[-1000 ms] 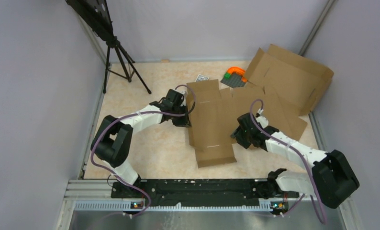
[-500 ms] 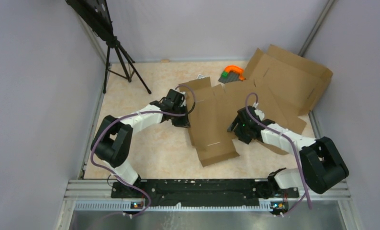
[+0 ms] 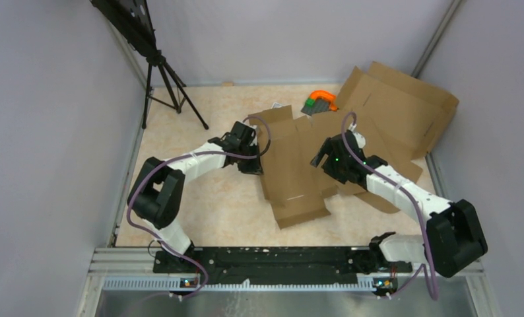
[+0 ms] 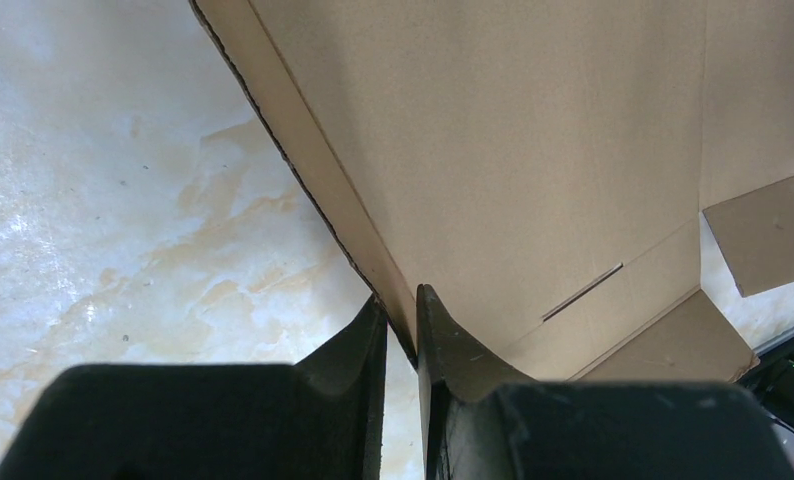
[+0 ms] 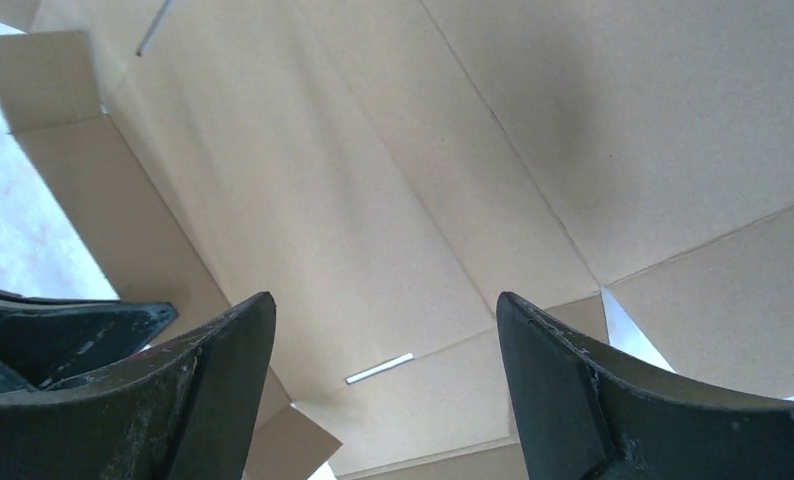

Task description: Fold the paper box

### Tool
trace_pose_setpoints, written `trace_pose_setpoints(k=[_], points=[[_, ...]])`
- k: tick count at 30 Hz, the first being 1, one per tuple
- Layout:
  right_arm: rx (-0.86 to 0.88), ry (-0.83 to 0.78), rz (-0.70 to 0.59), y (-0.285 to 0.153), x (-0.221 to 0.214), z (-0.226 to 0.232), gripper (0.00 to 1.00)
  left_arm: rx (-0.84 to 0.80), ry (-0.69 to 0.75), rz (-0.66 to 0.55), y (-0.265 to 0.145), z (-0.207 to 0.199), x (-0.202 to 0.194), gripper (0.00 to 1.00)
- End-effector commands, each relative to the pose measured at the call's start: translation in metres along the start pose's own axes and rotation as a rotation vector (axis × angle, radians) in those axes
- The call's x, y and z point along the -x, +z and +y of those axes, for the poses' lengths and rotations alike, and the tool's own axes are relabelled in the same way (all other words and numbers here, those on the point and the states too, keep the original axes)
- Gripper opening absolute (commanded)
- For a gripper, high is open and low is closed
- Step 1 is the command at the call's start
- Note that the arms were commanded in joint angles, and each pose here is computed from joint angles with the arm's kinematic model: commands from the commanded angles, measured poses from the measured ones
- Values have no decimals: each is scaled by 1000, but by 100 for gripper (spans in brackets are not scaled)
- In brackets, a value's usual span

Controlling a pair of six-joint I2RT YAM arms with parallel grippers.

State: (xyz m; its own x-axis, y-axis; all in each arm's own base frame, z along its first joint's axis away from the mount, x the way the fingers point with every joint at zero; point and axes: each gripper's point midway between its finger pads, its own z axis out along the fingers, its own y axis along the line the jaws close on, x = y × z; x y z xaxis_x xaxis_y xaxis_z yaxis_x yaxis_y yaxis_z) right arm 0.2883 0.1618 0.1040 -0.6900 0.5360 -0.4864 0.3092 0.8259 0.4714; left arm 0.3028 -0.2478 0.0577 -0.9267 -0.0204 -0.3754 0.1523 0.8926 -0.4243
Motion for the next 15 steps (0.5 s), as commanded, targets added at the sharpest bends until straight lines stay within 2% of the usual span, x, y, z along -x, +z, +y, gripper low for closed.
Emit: trace_pose_setpoints(k=[1,4,9,13,15], points=[[15,-11,26,9,2,7,80,-35,25,-32,-4,-13,13,17],[86,-85,13,11,10,19,78,-39,32,-31,-5,-14,14,17],[146,-235,-119,4,51,41,76,-22,44,-3,1,-12,14,18],[157,-281,-123,8,70,51,75,12,48,17,7,-9,18,23],[177,-305,-111,11,76,56,75,51,56,25,9,-2,20,19]])
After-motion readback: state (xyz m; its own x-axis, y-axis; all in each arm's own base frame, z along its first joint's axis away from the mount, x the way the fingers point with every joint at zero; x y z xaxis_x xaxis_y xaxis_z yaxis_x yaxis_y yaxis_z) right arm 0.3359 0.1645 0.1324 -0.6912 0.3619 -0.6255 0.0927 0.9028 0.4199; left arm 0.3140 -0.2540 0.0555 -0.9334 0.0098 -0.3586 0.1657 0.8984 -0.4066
